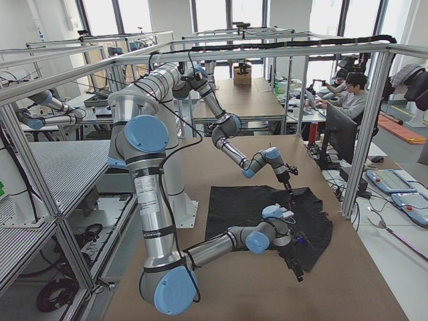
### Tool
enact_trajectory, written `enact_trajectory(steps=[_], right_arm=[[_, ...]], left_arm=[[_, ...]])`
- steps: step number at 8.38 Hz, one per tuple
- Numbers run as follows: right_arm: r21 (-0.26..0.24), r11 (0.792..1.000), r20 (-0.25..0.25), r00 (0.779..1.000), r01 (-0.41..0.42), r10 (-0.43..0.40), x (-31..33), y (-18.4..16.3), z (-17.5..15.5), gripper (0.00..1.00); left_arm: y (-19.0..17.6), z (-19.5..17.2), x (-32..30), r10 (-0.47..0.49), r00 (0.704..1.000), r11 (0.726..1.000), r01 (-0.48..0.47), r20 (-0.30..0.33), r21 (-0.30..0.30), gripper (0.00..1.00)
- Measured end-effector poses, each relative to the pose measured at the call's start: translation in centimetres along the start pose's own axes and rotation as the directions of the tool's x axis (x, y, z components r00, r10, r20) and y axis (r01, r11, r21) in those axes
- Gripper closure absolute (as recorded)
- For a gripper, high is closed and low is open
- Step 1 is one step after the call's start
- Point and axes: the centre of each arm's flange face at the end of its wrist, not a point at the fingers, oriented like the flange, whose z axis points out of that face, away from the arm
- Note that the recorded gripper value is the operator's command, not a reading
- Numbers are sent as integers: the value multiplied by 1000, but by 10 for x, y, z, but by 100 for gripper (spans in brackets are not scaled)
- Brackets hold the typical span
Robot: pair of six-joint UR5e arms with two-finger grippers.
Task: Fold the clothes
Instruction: 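Fold the grasped sleeve inward toward the collar with the left gripper, then move the right gripper to the sleeve nearest it and grasp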
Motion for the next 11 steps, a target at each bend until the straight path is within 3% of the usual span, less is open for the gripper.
enact_trajectory(steps=[2,4,6,11], right_arm=[[0,1000,1,1000,-1,1,-2,1,0,6],[-3,1000,5,1000,-7,8,-6,2,1,6],[-6,1000,6,1000,-9,9,-9,4,2,6],[14,1000,19,1000,-25,25,-22,-14,5,6]], left_arm=[[-24,-13,-11,14,999,999,-16,-36,-39,100],[-17,-3,-18,13,1000,999,-14,-12,-37,100],[-6,9,-15,2,1000,1000,-2,22,-7,0],[-10,-1,2,-8,1000,1000,8,-2,12,0]])
